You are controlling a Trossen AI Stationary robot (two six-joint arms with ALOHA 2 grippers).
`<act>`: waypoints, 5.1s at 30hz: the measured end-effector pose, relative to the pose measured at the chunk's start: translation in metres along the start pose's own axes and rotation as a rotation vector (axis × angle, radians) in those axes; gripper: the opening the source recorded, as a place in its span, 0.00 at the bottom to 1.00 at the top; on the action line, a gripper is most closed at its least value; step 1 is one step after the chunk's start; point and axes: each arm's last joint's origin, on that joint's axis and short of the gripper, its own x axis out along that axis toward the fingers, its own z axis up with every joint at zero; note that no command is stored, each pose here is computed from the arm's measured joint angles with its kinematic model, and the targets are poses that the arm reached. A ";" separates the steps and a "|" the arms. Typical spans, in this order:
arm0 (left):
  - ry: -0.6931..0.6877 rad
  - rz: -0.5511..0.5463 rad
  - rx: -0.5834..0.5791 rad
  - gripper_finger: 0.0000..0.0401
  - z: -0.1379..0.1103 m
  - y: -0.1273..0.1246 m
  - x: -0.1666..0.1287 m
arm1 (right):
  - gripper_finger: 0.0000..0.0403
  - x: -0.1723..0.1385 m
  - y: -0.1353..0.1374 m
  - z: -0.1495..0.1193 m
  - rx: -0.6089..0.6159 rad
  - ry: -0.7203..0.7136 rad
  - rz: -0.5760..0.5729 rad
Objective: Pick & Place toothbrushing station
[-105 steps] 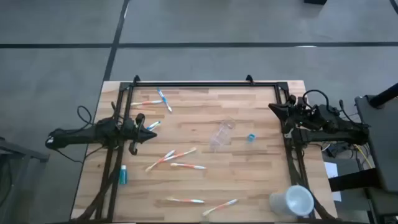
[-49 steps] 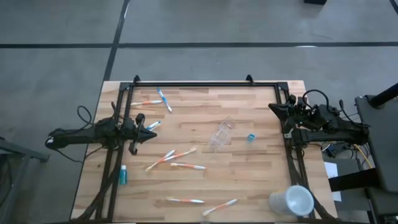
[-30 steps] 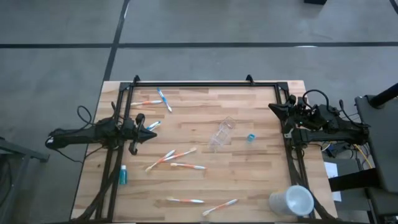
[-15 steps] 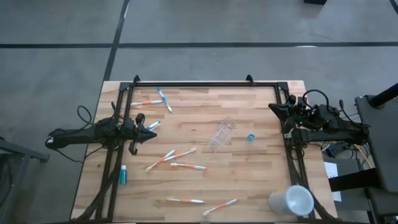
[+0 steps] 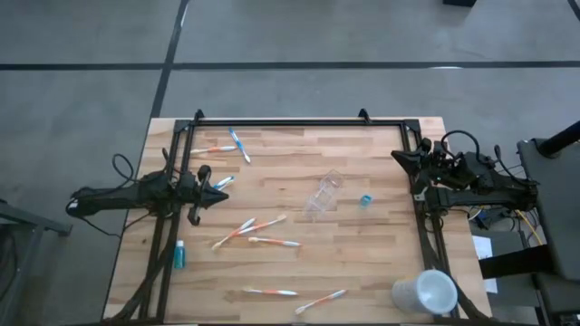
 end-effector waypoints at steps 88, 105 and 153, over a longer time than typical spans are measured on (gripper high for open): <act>0.000 0.000 0.000 0.03 0.000 0.000 0.000 | 0.47 0.104 0.035 -0.056 -0.109 1.228 -0.480; 0.000 0.000 0.000 0.03 0.000 0.000 0.000 | 0.44 0.103 0.026 -0.082 -0.090 1.257 -0.412; 0.000 -0.001 0.000 0.03 0.000 0.000 0.000 | 0.23 0.107 0.025 -0.086 -0.085 1.145 -0.359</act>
